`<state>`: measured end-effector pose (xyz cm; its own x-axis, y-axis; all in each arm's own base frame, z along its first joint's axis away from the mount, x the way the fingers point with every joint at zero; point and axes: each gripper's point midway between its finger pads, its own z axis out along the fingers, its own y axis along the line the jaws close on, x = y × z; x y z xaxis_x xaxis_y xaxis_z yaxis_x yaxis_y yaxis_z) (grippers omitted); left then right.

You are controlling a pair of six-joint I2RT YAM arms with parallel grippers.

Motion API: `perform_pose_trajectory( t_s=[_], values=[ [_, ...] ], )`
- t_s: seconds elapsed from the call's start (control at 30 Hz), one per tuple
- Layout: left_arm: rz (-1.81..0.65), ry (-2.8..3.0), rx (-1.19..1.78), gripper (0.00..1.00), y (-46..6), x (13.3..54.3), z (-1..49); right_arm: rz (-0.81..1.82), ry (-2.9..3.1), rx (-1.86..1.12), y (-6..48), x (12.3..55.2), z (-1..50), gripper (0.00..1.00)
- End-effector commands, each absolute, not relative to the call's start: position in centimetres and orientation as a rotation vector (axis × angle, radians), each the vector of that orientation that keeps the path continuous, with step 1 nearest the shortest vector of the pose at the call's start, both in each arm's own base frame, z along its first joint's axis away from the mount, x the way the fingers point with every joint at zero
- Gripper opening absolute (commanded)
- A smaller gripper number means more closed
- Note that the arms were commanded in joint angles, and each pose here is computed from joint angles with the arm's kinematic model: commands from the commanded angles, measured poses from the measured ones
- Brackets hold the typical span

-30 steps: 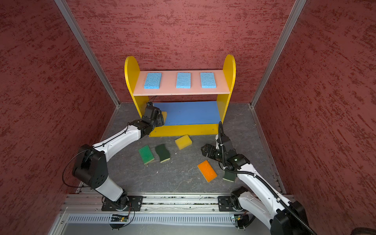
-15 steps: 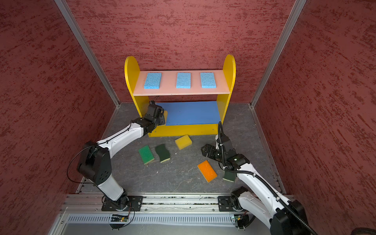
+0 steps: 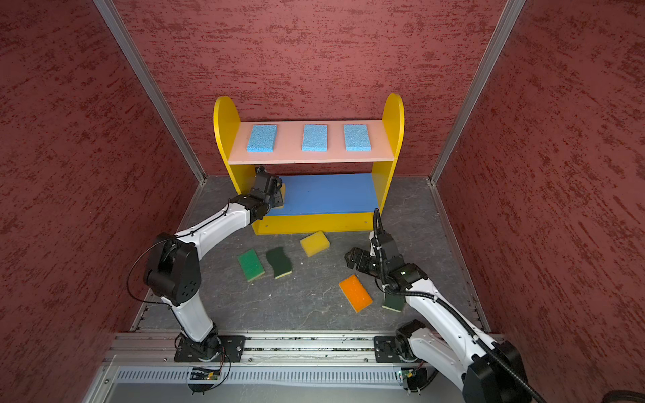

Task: Arrange cleaning sponges on a shelf
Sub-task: Place the cleaning sponge on the shelf.

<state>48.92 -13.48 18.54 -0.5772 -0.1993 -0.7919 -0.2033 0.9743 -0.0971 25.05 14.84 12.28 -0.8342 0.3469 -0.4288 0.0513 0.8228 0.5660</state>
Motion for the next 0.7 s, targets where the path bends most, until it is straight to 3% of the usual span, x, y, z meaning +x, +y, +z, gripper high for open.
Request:
perform_pose_trajectory(
  t_s=[0.0, 0.3, 0.67],
  values=[
    [0.077, 2.222, -0.274, 0.47, -12.3, 49.2, 17.9, 0.713, 2.464, 0.299, 14.4, 25.6, 12.4, 0.96],
    [0.056, 2.216, -0.300, 0.48, -11.9, 50.0, 17.5, 0.721, 2.466, 0.301, 14.5, 25.6, 12.4, 0.96],
    [-0.008, 2.142, -0.293, 0.51, -12.4, 49.5, 21.2, 0.747, 2.439, 0.312, 14.6, 25.6, 13.4, 0.96]
  ],
)
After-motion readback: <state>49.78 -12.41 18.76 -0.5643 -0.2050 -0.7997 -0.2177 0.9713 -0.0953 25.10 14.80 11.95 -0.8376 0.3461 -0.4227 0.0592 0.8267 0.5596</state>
